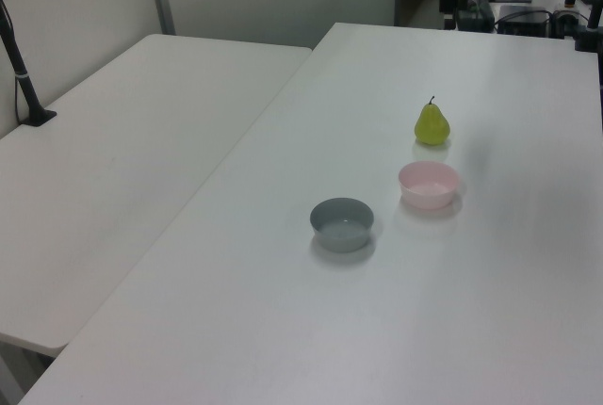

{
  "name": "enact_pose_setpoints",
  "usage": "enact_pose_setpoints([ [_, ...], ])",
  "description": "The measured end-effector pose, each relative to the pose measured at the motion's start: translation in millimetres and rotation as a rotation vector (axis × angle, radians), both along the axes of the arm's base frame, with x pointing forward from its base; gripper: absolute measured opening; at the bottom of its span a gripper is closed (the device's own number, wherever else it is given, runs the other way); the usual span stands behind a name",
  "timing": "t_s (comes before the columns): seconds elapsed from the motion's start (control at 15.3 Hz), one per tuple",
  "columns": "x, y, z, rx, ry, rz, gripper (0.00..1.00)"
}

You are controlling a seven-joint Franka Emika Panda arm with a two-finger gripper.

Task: Place the pear in the bowl
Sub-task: 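Move the open gripper over the yellow-green pear and lower it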

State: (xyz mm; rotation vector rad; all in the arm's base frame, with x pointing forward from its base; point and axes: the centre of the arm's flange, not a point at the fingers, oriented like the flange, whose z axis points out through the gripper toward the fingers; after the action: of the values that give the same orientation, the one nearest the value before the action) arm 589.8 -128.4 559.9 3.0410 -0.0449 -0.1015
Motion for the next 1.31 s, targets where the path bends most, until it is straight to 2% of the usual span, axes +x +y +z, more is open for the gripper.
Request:
enact_pose_setpoints([
  [0.72,15,23,-32,-0.001,0.055,0.037,1.00],
  [1.05,31,44,-86,-0.006,0.140,0.070,1.00],
  [1.31,47,33,-132,-0.022,0.140,0.063,1.00],
])
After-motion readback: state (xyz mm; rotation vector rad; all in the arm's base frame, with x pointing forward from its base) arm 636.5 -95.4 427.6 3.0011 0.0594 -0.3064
